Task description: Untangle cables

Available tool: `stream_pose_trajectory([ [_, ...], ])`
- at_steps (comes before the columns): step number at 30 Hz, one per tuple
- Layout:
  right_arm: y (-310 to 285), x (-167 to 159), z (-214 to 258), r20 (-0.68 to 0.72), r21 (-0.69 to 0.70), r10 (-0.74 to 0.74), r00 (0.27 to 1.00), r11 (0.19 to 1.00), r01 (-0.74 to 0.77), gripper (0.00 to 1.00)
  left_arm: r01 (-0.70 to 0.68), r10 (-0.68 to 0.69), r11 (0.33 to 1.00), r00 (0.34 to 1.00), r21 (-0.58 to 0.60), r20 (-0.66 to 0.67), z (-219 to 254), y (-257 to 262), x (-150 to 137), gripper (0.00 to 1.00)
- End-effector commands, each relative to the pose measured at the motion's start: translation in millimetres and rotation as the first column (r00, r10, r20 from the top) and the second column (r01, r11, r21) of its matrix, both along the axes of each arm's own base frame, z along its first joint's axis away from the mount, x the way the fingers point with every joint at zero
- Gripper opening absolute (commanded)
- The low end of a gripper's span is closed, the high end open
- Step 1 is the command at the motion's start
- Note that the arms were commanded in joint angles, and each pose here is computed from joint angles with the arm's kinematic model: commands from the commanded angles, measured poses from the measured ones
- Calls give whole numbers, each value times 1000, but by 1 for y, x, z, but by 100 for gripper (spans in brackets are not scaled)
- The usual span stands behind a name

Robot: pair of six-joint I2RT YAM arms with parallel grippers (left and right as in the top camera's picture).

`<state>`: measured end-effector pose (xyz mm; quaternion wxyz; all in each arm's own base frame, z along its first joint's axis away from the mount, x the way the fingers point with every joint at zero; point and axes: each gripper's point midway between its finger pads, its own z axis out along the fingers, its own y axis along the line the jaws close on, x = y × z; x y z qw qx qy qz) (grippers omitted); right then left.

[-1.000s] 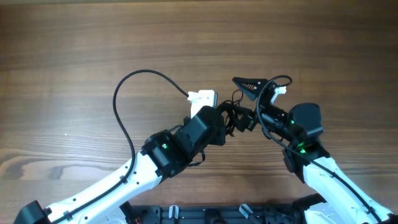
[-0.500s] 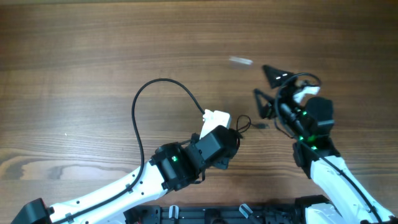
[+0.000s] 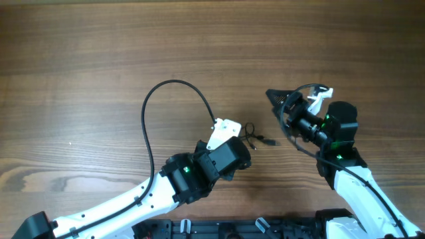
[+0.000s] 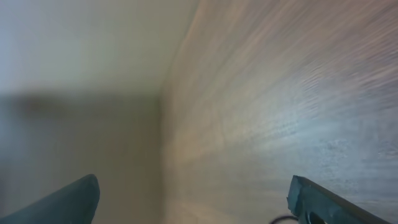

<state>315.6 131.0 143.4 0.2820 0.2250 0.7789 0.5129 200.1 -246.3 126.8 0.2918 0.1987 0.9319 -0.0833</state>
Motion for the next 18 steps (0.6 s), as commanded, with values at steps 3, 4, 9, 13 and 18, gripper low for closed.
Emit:
stream_pose_trajectory([
  [3, 14, -31, -24, -93, -25, 166, 982, 985, -169, 100, -5, -6, 995, 994, 100, 111, 8, 16, 17, 4],
  [4, 15, -38, -31, -143, -14, 172, 975, 984, -176, 100, -23, 9, 994, 992, 110, 129, 9, 20, 21, 4],
  [9, 19, -63, -50, -405, 124, 161, 900, 985, -120, 100, -24, -12, 982, 982, 188, 186, 14, 32, 33, 4],
  [13, 26, -58, -35, -440, 231, 169, 882, 970, -71, 100, 75, -122, 967, 975, 243, 183, 13, 27, 31, 4],
  [18, 45, -58, -29, -434, 241, 184, 882, 967, -83, 100, 215, -240, 964, 957, 157, 161, 15, -2, 24, 4],
])
